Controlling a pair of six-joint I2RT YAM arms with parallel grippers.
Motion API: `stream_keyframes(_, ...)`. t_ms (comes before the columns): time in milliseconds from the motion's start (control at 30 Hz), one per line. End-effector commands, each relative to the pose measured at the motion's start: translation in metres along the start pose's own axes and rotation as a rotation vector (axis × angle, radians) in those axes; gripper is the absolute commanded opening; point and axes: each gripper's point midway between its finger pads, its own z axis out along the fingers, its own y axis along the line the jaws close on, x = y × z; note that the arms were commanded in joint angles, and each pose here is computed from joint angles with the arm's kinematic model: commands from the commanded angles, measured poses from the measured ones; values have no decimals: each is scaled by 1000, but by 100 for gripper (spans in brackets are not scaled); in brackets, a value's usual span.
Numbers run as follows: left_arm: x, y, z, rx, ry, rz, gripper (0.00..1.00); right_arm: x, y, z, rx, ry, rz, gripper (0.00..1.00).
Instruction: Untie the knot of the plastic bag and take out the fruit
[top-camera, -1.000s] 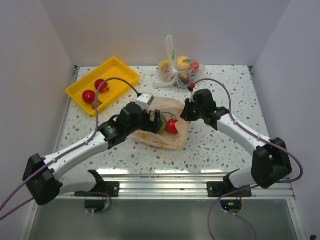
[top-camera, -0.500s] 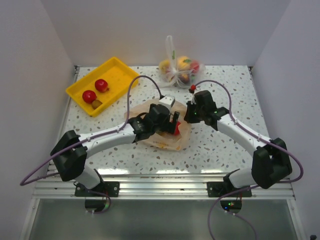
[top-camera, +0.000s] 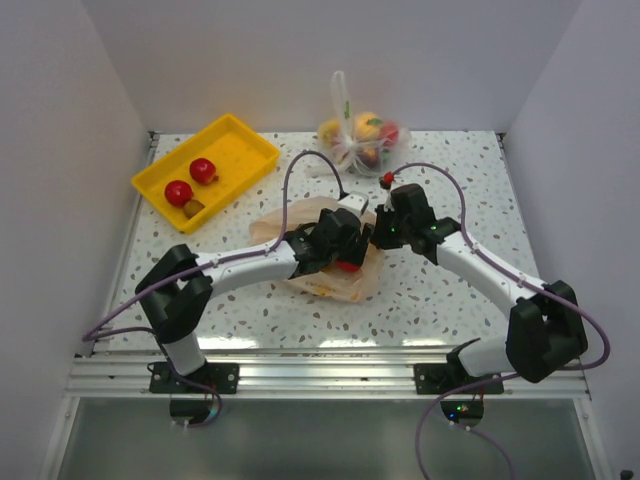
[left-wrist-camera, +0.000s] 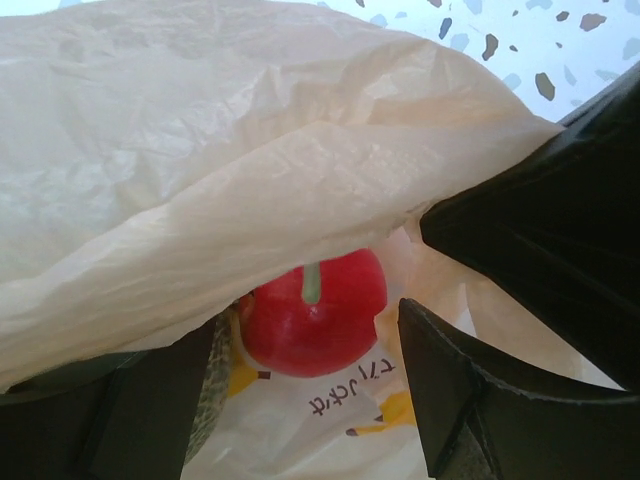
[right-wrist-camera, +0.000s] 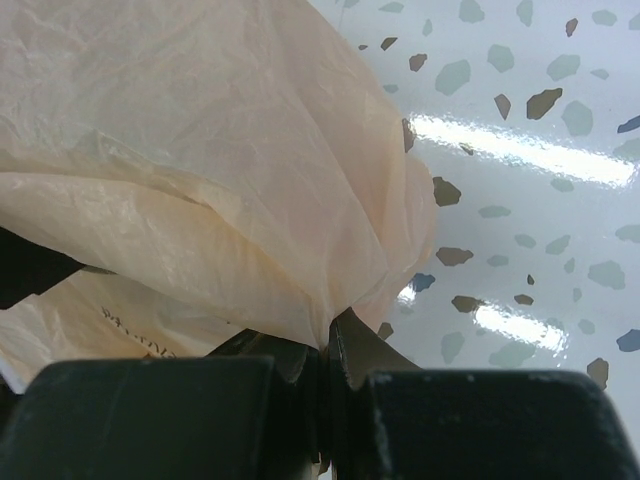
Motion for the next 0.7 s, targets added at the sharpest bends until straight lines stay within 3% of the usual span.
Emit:
stream_keyframes(0, -12, -7, 12, -6, -38, 16, 79, -6, 0, -5, 0, -33, 4, 0)
stream_keyframes(433, 21, 0, 49, -71, 48, 70, 85, 3, -3, -1, 7, -11, -3, 0)
stream_keyframes(667, 27, 10, 45, -116, 58, 72, 80, 8, -7, 1, 22, -6, -5, 0)
